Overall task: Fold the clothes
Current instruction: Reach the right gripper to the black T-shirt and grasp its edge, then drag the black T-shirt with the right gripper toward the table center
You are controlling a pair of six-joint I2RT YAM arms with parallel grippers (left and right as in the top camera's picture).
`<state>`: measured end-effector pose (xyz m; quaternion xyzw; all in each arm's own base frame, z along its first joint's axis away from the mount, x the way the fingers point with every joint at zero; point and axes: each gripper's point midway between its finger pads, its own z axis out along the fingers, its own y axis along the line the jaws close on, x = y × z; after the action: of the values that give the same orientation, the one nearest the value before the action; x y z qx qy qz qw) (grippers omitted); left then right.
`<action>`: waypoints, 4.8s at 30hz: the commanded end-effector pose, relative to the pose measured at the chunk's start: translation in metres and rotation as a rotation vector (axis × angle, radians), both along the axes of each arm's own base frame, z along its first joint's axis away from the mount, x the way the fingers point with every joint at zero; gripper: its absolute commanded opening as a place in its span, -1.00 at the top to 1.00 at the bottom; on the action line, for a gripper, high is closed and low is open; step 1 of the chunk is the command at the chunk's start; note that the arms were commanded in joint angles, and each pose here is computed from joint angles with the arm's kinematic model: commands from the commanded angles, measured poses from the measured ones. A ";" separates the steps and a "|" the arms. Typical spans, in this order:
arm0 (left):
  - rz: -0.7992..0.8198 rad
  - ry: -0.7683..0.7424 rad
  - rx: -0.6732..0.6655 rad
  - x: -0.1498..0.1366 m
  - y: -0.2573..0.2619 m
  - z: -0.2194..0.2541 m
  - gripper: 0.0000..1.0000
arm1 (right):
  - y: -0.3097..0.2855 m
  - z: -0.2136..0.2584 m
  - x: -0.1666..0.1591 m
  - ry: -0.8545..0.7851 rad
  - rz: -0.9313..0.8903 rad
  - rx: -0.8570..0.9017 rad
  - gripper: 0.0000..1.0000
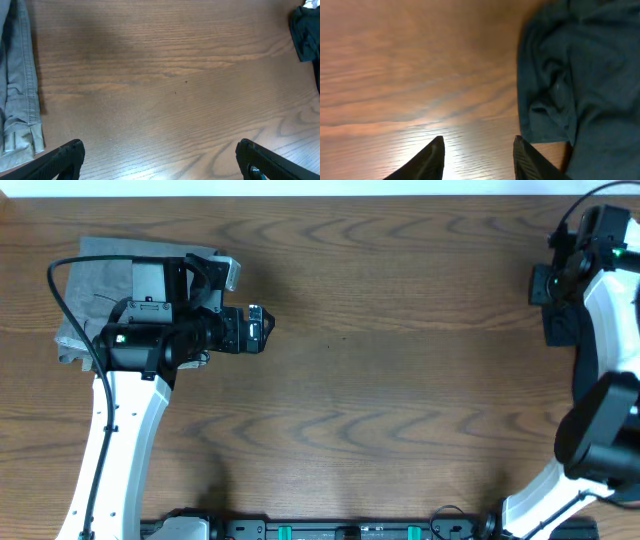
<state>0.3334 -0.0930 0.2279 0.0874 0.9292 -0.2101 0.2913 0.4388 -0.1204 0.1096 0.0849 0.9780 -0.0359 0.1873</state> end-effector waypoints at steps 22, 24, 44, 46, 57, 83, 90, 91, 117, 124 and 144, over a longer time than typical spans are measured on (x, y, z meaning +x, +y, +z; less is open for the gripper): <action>-0.008 -0.002 -0.016 0.000 -0.004 0.004 -0.96 | -0.068 -0.114 -0.016 0.222 -0.090 -0.072 -0.02; -0.008 -0.002 -0.016 0.000 -0.004 0.004 -0.96 | -0.068 -0.117 -0.017 0.226 -0.093 -0.068 0.00; -0.008 -0.002 -0.016 0.000 -0.004 0.004 -0.96 | -0.052 -0.111 -0.007 0.182 -0.093 0.038 0.98; -0.008 -0.002 -0.016 0.000 -0.004 0.004 -0.96 | -0.041 -0.103 0.001 0.155 -0.069 0.109 0.98; -0.008 -0.002 -0.016 0.000 -0.004 0.004 -0.96 | -0.019 -0.028 0.019 0.128 -0.022 0.215 0.98; -0.008 -0.002 -0.016 0.000 -0.004 0.004 -0.96 | 0.156 0.038 0.037 0.131 0.335 0.271 0.97; -0.008 -0.002 -0.016 0.000 -0.004 0.004 -0.96 | 0.224 0.032 0.041 0.104 0.467 0.261 0.97; -0.008 -0.002 -0.016 0.000 -0.004 0.004 -0.96 | 0.236 0.028 0.042 0.097 0.482 0.262 0.97; -0.008 -0.002 -0.016 0.000 -0.004 0.004 -0.96 | 0.485 -0.051 -0.077 0.133 0.846 0.313 0.94; -0.008 -0.002 -0.016 0.000 -0.004 0.004 -0.96 | 0.486 -0.043 -0.075 0.125 0.846 0.327 0.21; -0.008 -0.002 -0.016 0.000 -0.004 0.004 -0.96 | 0.269 0.042 0.039 -0.064 0.404 0.326 -0.05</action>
<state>0.3333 -0.0929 0.2278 0.0872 0.9293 -0.2100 0.2911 0.4682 0.1755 0.1522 -0.1010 0.9592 0.1723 0.2001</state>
